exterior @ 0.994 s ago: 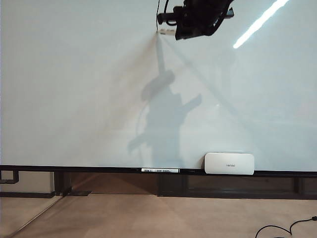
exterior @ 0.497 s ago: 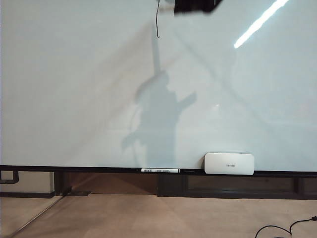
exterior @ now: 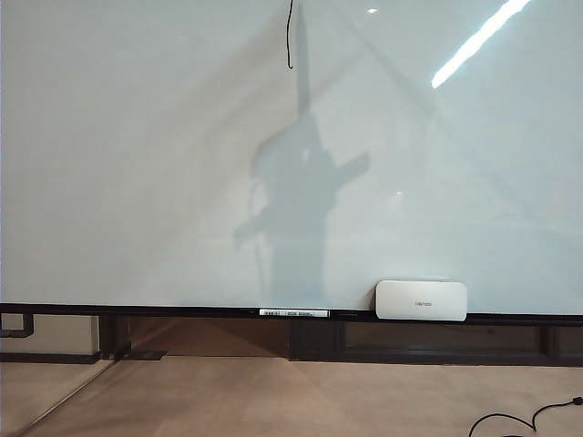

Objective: Reach to the right to find the marker pen, pick it up, and write the number 18 on the whiteboard.

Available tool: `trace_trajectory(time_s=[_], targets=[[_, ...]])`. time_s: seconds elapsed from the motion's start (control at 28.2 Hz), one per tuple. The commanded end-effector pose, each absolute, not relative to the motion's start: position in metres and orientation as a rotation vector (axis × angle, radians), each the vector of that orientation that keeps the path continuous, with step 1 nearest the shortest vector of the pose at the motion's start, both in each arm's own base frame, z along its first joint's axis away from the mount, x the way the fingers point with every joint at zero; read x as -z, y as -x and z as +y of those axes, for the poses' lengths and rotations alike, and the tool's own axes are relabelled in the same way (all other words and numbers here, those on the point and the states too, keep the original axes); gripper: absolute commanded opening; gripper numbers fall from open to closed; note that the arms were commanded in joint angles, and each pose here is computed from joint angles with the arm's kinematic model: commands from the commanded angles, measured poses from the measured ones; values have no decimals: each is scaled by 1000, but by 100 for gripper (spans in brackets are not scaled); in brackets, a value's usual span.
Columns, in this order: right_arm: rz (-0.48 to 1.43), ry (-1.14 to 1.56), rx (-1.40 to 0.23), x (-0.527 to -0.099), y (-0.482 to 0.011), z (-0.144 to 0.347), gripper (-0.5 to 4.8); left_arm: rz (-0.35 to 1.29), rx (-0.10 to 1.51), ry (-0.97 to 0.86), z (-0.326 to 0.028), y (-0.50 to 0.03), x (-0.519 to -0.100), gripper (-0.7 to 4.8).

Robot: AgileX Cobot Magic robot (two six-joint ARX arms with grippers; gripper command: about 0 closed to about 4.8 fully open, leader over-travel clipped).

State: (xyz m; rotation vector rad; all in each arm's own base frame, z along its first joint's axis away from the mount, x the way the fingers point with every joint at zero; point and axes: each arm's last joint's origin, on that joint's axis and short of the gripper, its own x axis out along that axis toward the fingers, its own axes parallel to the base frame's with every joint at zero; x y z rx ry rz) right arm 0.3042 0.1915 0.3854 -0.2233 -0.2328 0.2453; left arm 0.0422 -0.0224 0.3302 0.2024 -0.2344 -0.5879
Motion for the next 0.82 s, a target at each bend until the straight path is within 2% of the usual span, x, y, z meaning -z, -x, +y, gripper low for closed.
trace_trajectory(time_s=[0.04, 0.5, 0.82], targets=[[-285, 200, -222, -393, -302, 190, -2, -244, 589, -203, -22, -42, -332, -5], [-282, 202, -172, -396, -309, 178, -2, -228, 591, -203, -22, -42, -330, -5], [-248, 213, -197, -395, -316, 183, -2, -228, 591, -203, -22, -42, -330, -5]])
